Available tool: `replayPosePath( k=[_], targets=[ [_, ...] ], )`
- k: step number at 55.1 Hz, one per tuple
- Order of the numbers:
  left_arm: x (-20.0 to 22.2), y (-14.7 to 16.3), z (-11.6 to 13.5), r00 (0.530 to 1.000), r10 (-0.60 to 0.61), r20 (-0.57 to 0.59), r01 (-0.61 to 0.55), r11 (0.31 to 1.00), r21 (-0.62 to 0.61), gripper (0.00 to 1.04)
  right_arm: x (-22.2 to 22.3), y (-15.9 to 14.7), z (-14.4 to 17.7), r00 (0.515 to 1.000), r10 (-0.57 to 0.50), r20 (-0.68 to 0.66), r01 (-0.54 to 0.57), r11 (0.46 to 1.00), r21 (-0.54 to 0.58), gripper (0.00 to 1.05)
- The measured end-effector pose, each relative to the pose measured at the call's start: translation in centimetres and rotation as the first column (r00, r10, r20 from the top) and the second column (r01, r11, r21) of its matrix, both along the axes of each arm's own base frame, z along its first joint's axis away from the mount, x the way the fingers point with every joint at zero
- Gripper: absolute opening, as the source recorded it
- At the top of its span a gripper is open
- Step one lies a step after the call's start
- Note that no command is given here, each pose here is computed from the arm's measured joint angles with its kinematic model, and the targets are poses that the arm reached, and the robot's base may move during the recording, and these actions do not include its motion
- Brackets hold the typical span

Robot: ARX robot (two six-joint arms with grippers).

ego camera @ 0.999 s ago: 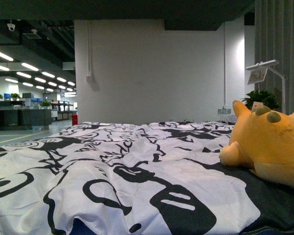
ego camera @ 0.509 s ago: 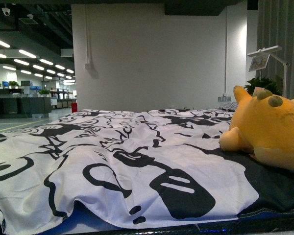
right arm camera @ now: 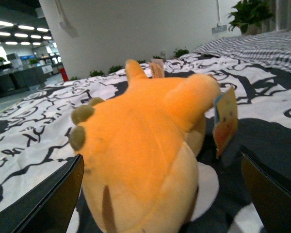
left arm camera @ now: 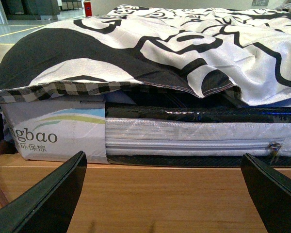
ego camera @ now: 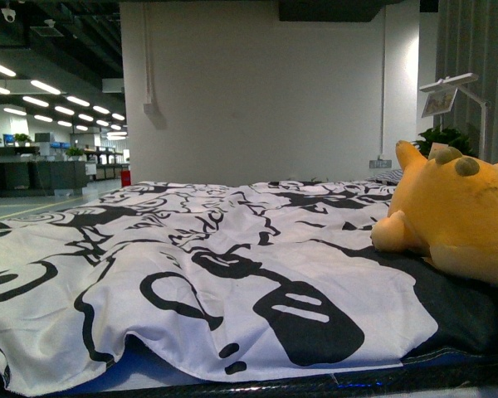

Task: Put away toys

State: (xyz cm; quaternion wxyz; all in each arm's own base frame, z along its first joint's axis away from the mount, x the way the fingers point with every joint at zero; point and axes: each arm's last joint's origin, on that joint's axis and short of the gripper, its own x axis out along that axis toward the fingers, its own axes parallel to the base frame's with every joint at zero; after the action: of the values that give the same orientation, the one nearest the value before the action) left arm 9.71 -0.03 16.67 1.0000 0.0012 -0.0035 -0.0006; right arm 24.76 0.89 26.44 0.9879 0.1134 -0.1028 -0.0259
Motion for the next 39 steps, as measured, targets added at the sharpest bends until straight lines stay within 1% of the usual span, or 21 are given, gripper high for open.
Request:
replayPosePath(
  k=[6, 20, 39],
  targets=[
    [0.0, 0.0, 0.0, 1.000, 0.000, 0.000, 0.000, 1.000, 0.000, 0.98, 1.5, 1.2, 0.7, 1.000, -0.003, 0.017, 0.004, 1.000, -0.023, 0.98],
    [0.0, 0.0, 0.0, 1.000, 0.000, 0.000, 0.000, 1.000, 0.000, 0.98, 3.6, 2.6, 1.6, 0.997, -0.020, 0.071, 0.026, 0.996, -0.089, 0.98],
    [0.0, 0.0, 0.0, 1.000, 0.000, 0.000, 0.000, 1.000, 0.000, 0.98, 5.3, 4.7, 0.7, 0.996, -0.006, 0.087, 0.020, 0.986, -0.168, 0.98]
  ],
)
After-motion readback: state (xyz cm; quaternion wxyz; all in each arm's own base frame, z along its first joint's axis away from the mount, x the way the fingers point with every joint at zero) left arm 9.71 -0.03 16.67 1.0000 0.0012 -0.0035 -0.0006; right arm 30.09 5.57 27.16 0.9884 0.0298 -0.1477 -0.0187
